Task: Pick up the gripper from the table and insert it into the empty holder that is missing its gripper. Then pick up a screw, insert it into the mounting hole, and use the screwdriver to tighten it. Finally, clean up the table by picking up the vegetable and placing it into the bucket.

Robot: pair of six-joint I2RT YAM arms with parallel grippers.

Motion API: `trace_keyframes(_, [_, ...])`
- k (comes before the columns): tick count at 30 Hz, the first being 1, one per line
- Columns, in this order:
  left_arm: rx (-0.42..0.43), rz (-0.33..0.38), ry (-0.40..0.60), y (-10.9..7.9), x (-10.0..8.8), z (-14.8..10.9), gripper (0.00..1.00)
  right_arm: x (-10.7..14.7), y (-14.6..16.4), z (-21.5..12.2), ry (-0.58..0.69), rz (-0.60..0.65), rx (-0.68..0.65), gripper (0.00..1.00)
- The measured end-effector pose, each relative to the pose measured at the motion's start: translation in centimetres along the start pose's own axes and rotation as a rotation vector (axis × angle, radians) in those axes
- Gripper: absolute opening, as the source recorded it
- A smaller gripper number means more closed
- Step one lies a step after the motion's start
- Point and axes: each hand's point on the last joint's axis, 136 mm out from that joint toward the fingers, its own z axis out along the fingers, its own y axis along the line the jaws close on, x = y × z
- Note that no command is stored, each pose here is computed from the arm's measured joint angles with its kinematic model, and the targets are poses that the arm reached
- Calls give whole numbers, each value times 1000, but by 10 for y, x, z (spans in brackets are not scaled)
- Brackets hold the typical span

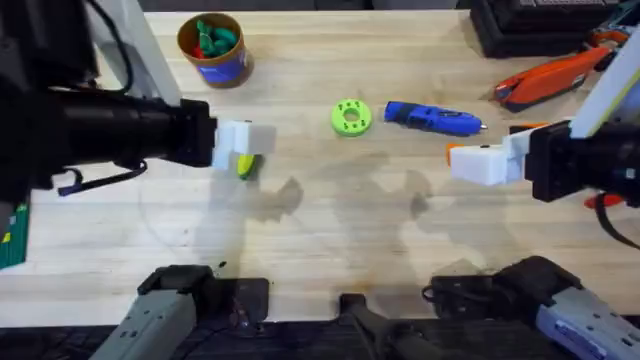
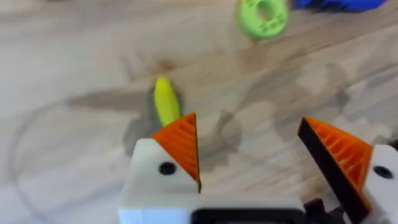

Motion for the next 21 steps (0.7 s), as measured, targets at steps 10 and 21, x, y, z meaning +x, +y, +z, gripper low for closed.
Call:
trace_keyframes(10, [-260,-220,328,59,35,53,986,0,0,0,1,-21,0,988])
trace_keyframes(21, [-326,-197,552,84,59,132,989,0,0,0,1,-28,0,989])
